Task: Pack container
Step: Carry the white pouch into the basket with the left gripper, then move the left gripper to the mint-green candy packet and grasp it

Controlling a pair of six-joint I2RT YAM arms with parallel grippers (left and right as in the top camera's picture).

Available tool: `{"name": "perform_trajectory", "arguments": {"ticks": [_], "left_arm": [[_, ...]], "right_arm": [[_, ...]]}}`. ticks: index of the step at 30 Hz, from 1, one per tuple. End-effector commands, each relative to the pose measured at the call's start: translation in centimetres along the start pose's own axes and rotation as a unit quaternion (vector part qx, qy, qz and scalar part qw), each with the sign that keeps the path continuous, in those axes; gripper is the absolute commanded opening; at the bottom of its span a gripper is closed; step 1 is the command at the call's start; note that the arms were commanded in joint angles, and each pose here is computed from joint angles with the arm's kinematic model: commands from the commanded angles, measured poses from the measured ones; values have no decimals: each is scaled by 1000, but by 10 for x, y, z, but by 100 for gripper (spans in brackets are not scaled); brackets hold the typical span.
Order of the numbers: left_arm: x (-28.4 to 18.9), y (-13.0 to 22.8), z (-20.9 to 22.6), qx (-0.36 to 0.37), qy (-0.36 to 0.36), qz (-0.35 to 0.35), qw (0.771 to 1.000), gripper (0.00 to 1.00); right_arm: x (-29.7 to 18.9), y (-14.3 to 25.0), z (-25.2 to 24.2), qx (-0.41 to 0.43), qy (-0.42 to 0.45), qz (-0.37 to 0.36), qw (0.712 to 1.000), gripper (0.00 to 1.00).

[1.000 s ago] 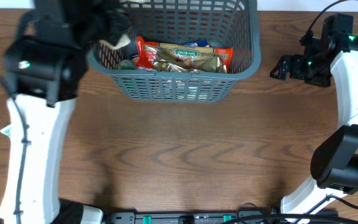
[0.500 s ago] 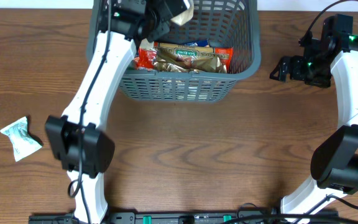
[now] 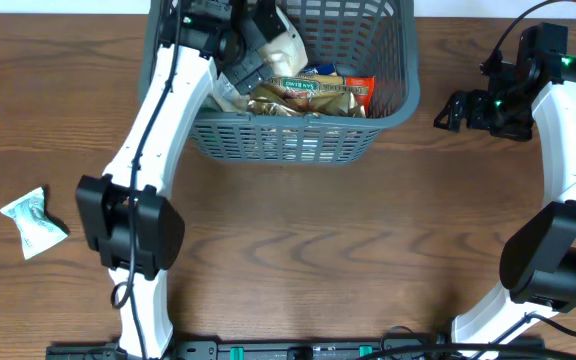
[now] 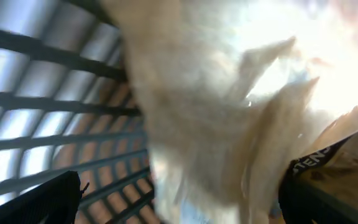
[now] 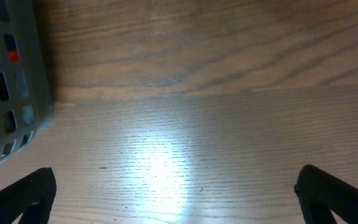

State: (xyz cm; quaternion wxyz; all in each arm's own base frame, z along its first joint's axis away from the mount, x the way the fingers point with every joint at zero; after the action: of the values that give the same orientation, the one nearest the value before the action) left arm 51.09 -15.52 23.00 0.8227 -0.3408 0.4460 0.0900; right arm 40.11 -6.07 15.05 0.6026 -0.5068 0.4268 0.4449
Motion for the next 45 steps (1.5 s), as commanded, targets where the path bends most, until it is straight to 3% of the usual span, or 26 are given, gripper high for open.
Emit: {"name": "perform_trajectory", "arguments": {"ticks": [1,6,10,16,18,22,30,39,45], "left_arm": [[-126,-40,51,-56,-117,-102,986,98],[-232,-18,94,-154,-223,-146,952,98],[-279,60,111,-332,-261,-102,901,98],[-320,210,97,-548,-294,53,781,98],[-330,243,92,-583,-303,87,749,98],[-332,274,91,-626,-287,87,720,98],[-265,337,84,-663,-233,131,699,98],[-162,409,49,-633,-176,200,727,98],[-136,442,31,-639,-172,212,719,98]], "right_arm": [[-8,1,3,-15,3,-5,1000,99],[-8,3,3,-14,2,-1,1000,99],[-8,4,3,-16,2,-1,1000,99],[-8,3,3,-17,3,-1,1000,99],[-8,3,3,-18,3,-2,1000,99],[-8,2,3,-18,3,-5,1000,99],[-8,2,3,-18,3,-5,1000,99],[-8,2,3,-18,3,-5,1000,99],[-8,1,3,-18,3,-6,1000,99]]}}
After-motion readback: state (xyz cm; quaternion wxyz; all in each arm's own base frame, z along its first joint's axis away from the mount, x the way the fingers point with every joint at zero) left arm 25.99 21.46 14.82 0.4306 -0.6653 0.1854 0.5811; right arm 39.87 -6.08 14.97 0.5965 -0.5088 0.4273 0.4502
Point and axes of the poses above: each gripper's point midway between its finger pads, its own x axis out along the fingers, its own z axis along the line the jaws close on, y = z × x, the point moved 1 cm from there along -x, back along the fingers, and after that the axes turned 3 degrees about -x, right-handed, at the moved point
